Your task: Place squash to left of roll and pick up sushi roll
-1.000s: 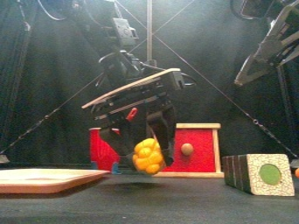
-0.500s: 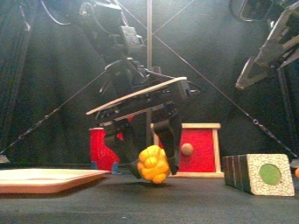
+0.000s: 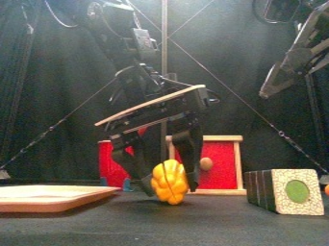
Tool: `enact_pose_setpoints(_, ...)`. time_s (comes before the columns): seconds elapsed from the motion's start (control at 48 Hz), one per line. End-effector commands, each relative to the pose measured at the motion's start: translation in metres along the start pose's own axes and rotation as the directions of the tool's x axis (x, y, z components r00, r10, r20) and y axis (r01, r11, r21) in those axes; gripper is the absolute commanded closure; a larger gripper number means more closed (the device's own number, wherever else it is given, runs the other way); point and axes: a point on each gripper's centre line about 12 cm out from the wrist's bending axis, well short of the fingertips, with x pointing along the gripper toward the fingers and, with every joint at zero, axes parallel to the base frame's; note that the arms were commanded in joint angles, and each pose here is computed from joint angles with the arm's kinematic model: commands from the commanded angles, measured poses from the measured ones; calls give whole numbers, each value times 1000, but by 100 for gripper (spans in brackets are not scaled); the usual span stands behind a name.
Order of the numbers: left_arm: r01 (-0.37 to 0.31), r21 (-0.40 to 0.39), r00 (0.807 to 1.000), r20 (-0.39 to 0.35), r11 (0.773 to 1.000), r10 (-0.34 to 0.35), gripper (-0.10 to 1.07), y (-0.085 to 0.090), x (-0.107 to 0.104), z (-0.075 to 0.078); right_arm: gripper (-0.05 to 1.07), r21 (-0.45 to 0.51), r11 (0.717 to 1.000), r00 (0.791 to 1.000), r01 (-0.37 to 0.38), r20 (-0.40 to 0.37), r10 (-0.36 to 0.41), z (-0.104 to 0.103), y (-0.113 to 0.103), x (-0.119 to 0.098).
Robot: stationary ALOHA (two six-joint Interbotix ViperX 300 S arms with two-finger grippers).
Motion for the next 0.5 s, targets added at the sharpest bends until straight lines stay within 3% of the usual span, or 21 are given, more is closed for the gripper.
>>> enact_pose_setpoints(0.0,42,-11,999,17,999,-41,-2,-8,-15,9,3,5,1000,1000,-12,23,12,8,3,-2)
enact_pose_setpoints(0.208,51,52,998,31,997,-53,-4,-10,-25,13,3,5,1000,1000,-10,21,10,7,3,-2)
enact_pose_setpoints(0.479,30,48,999,42,998,-32,-4,-8,-34,19,3,5,1000,1000,-10,21,10,7,3,-2)
